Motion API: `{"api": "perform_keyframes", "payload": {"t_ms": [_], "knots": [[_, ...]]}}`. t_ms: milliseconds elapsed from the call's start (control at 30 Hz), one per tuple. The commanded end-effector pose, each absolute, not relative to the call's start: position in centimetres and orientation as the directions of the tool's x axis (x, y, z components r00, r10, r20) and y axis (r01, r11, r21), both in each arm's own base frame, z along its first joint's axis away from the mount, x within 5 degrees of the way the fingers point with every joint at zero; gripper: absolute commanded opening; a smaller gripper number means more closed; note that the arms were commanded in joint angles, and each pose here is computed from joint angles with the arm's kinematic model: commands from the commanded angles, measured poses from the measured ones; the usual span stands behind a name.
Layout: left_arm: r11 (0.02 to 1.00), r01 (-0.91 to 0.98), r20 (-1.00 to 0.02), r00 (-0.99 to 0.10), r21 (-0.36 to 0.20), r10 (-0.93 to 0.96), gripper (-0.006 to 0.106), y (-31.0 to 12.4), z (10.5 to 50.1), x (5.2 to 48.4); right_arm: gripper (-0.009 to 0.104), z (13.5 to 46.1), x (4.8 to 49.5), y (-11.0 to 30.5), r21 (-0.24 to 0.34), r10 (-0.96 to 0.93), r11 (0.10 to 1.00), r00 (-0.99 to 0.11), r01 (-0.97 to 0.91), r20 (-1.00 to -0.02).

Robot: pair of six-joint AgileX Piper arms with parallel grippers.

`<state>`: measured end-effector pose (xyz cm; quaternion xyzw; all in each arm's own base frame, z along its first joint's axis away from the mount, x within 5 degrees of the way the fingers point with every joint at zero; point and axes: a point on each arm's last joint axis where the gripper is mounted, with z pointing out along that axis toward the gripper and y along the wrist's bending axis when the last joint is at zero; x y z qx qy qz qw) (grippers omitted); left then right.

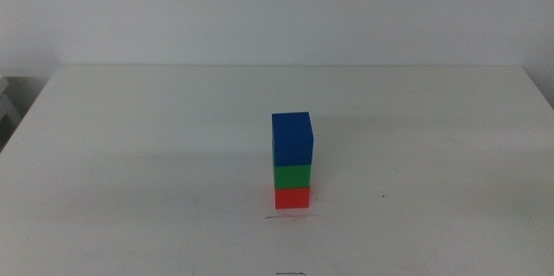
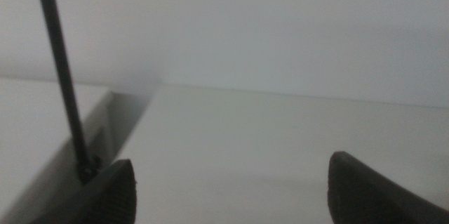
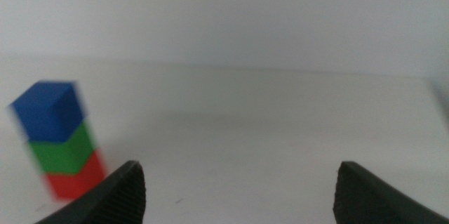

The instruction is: Stack red cubes first, then green, then blue cubes in a specific spot.

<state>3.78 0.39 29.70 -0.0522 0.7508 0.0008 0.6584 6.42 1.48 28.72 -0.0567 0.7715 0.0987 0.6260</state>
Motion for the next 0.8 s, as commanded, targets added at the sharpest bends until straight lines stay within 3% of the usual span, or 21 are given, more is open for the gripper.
{"api": "perform_keyframes", "payload": {"t_ms": [0,133,333,567,767], "knots": [[0.987,-0.043,-0.987,-0.036,-0.154,-0.156,0.094,0.1,30.1,3.6,0.084,29.1,5.6,0.9,0.080,0.072,0.986,-0.060,-0.148,-0.996],[0.977,-0.026,-0.975,-0.067,-0.210,-0.211,0.094,-0.2,28.2,3.8,0.084,27.1,4.7,0.3,0.113,0.112,0.992,-0.014,-0.058,-0.994],[0.977,-0.041,-0.969,-0.127,-0.209,-0.213,0.094,-0.1,25.7,4.5,0.084,24.3,4.7,0.1,0.129,0.129,0.991,-0.036,-0.014,-0.991],[0.979,-0.040,-0.978,-0.052,-0.200,-0.202,0.094,0.1,23.8,5.0,0.084,21.7,5.1,0.1,0.105,0.105,0.994,-0.034,-0.008,-0.994],[0.994,-0.063,-0.994,-0.050,-0.093,-0.096,0.094,0.3,21.8,5.0,0.084,20.4,5.3,0.0,0.054,0.054,0.999,-0.052,0.001,-0.997]]}}
